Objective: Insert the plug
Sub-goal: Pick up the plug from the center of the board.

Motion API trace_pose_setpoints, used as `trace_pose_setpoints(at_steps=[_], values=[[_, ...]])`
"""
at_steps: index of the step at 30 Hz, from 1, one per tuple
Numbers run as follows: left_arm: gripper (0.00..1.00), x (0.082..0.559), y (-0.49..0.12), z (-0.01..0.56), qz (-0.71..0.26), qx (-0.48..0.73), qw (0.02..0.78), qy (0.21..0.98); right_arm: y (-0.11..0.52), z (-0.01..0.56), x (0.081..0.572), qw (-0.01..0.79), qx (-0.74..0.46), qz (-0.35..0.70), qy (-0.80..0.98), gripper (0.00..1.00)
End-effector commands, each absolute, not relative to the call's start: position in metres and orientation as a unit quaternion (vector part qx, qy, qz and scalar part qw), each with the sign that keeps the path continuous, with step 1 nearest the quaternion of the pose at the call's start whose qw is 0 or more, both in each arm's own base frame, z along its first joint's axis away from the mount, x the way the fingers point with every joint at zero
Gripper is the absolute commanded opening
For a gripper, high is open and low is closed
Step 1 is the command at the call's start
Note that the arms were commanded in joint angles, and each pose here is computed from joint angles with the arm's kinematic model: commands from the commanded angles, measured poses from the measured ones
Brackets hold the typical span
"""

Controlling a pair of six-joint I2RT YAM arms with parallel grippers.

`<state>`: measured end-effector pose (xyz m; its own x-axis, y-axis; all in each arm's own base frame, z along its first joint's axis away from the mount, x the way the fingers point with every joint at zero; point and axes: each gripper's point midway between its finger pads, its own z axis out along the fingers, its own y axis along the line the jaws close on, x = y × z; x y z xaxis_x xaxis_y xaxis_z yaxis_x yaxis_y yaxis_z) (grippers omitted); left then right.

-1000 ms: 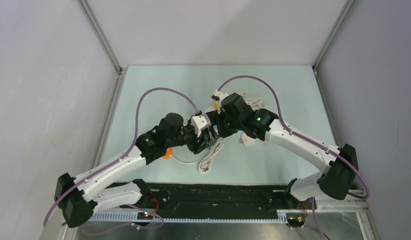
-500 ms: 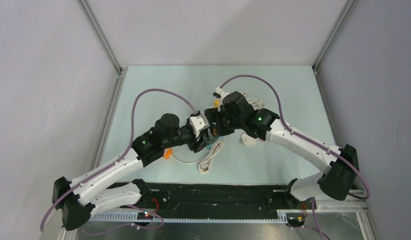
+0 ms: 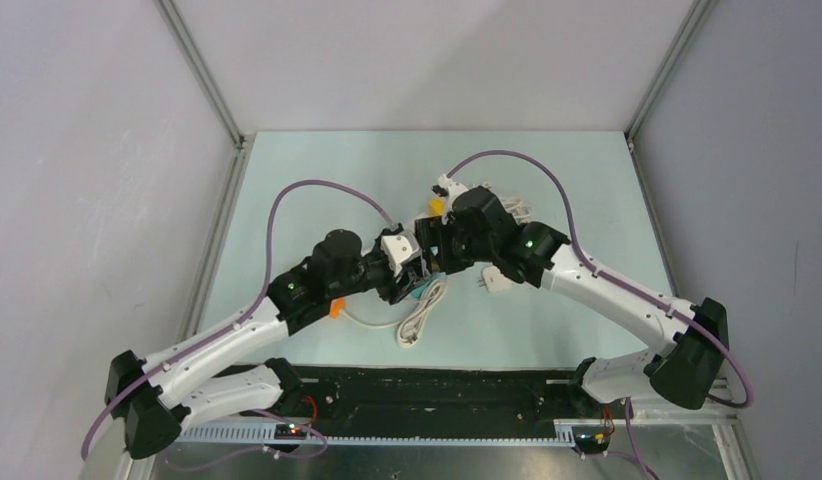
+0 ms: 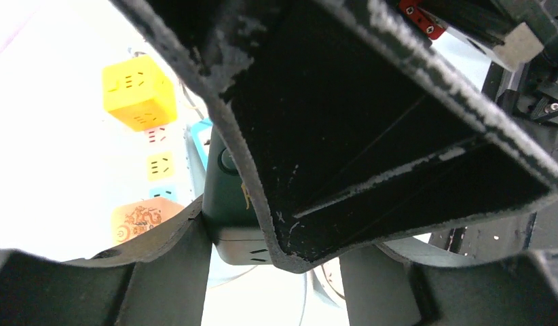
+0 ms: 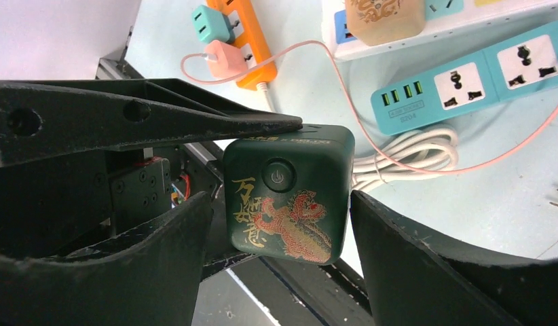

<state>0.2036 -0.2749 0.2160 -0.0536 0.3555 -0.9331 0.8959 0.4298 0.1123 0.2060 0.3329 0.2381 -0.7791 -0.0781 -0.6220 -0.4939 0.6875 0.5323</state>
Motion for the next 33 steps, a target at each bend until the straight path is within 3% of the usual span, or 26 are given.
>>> trace_pose_setpoints(at_steps=[1,26,29,32,33], values=[[0.0,0.213,-0.286,0.253,-0.272,0.45,0.553,0.646,0.337,0.228,0.207,0.292,-0.172,0.341,0.877,0.78],[0.02,0.213,-0.297,0.255,-0.279,0.449,0.541,0.654,0.355,0.209,0.202,0.27,-0.177,0.34,0.883,0.79],[0.03,0.215,-0.296,0.253,-0.276,0.446,0.541,0.658,0.354,0.208,0.202,0.27,-0.176,0.337,0.885,0.65],[0.07,0.216,-0.296,0.254,-0.277,0.442,0.541,0.66,0.353,0.205,0.202,0.265,-0.173,0.335,0.887,0.35],[0.14,0.217,-0.295,0.255,-0.276,0.436,0.542,0.663,0.354,0.203,0.202,0.262,-0.172,0.334,0.889,0.29]])
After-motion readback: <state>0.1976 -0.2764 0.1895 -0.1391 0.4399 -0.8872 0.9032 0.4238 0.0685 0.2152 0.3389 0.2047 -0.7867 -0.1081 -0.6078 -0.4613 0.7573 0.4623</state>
